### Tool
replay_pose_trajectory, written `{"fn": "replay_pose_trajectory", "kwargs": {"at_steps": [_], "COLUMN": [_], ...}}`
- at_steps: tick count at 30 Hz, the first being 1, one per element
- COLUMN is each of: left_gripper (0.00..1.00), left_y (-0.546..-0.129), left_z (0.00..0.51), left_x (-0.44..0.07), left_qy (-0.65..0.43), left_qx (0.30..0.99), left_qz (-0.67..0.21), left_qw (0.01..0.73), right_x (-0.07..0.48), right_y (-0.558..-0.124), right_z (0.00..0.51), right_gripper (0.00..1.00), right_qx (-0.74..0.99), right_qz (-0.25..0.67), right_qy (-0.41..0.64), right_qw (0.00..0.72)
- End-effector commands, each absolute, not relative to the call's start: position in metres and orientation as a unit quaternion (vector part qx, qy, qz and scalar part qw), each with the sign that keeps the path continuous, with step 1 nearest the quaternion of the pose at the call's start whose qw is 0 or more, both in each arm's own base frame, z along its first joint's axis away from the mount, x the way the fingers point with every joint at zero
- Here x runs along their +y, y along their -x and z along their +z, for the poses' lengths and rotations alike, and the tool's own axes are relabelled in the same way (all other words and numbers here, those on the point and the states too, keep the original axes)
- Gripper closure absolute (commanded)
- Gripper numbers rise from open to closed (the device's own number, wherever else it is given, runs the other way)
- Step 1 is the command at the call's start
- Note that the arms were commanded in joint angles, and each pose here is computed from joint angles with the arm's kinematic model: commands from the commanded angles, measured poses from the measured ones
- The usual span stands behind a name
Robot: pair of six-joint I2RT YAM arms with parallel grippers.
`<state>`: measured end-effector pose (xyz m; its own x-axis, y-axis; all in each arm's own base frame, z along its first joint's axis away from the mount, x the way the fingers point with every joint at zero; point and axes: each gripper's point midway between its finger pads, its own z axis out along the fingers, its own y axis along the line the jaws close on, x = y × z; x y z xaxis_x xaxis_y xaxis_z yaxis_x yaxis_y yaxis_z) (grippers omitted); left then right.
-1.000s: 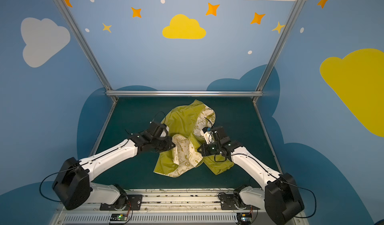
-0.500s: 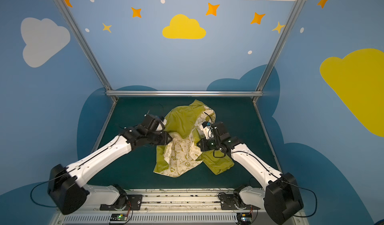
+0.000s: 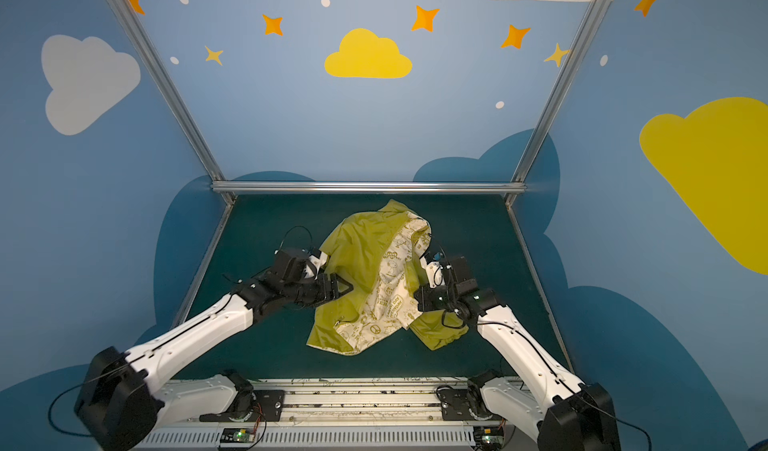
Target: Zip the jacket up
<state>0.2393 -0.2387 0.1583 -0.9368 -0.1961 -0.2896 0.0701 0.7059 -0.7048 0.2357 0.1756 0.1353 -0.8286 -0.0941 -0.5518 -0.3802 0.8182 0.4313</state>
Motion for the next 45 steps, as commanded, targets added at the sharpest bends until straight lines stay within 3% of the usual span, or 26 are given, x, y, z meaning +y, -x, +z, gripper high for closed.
{"fn": "replay_pose_trajectory", "kwargs": {"at_steps": [1,8,13,17,20,25,31,39,45], "left_gripper": [0.21,0.19,0.2,0.2,0.2,0.2,0.2,0.24,0.25], "left_y": [-0.212,-0.205,-0.214,-0.223,-0.22,-0.205,-0.182,-0.182,-0.174], "left_z": [0.119,0.091,0.073,0.06,0.054,0.038,0.033,0.073,0.076], "left_x": [-0.227,-0.246,-0.256,-0.236,-0.233,-0.248,-0.283,-0.324,-0.357], "left_qy": [0.003,-0.132,-0.171,-0.195,-0.212,-0.214,-0.199,-0.162,-0.168], "left_qx": [0.936,0.95,0.956,0.967,0.966,0.964,0.949,0.92,0.894], "left_qz": [-0.326,-0.273,-0.231,-0.151,-0.14,-0.159,-0.244,-0.357,-0.416], "left_qw": [0.133,0.076,0.053,0.057,0.043,0.012,-0.017,0.004,-0.021], "right_x": [0.189,0.195,0.198,0.2,0.2,0.2,0.199,0.196,0.186], "right_y": [-0.238,-0.234,-0.234,-0.234,-0.235,-0.235,-0.233,-0.229,-0.227], "right_z": [0.142,0.14,0.136,0.134,0.132,0.133,0.136,0.136,0.135], "right_gripper": [1.0,1.0,1.0,1.0,1.0,1.0,1.0,1.0,1.0], "right_qx": [0.888,0.89,0.893,0.892,0.893,0.893,0.892,0.892,0.902], "right_qz": [0.32,0.336,0.341,0.345,0.344,0.346,0.343,0.34,0.318], "right_qy": [0.145,0.142,0.138,0.14,0.141,0.139,0.143,0.143,0.129], "right_qw": [0.298,0.273,0.259,0.257,0.255,0.253,0.257,0.261,0.264]}}
